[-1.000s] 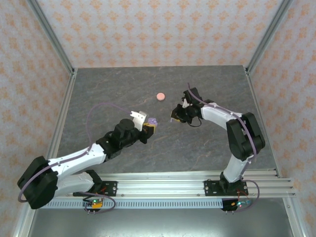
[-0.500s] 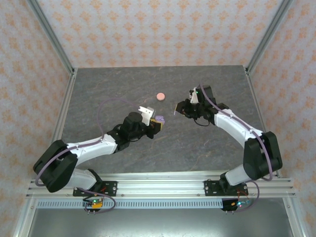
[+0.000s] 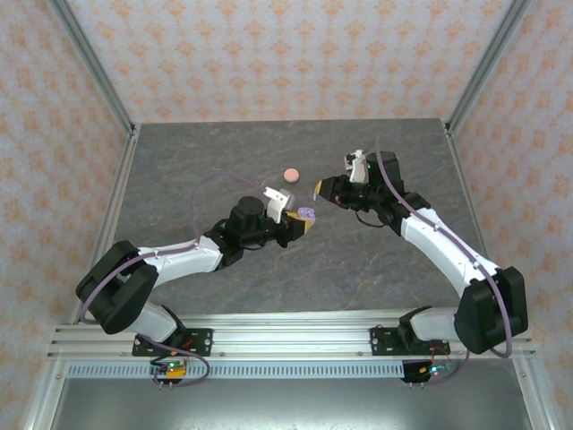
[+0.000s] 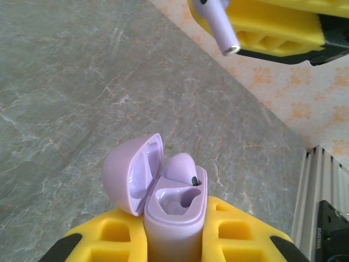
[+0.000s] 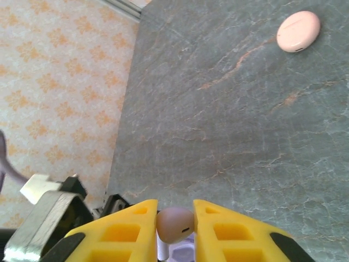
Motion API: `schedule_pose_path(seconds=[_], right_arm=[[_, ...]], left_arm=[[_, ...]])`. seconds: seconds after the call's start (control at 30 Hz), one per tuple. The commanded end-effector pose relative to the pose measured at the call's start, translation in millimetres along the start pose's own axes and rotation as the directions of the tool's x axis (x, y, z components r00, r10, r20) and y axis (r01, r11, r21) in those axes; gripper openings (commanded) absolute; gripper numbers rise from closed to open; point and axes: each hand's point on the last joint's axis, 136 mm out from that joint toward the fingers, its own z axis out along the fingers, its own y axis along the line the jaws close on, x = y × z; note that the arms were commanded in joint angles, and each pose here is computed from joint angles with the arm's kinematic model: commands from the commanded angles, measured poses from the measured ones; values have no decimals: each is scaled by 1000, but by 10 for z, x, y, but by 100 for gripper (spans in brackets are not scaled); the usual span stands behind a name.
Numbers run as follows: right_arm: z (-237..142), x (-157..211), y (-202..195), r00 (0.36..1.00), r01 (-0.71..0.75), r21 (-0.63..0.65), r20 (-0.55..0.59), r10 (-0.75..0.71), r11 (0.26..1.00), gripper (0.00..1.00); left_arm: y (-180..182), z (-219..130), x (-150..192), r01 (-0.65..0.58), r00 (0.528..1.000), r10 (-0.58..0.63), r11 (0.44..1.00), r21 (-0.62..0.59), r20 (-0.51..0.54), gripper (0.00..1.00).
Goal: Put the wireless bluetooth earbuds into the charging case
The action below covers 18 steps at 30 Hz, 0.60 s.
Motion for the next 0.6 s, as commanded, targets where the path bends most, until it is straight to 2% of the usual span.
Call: schedule_pose_path(seconds=[0.0, 0.57], right_arm=[[-84, 15, 159, 996, 82, -38, 21, -81, 996, 21], [-205, 89, 249, 979, 199, 61, 35, -201, 978, 22]], left_arm=[[-178, 23, -298, -2, 997, -5, 996, 87, 82, 6], [-379, 1, -545, 0, 988, -28, 984, 181, 154, 6]])
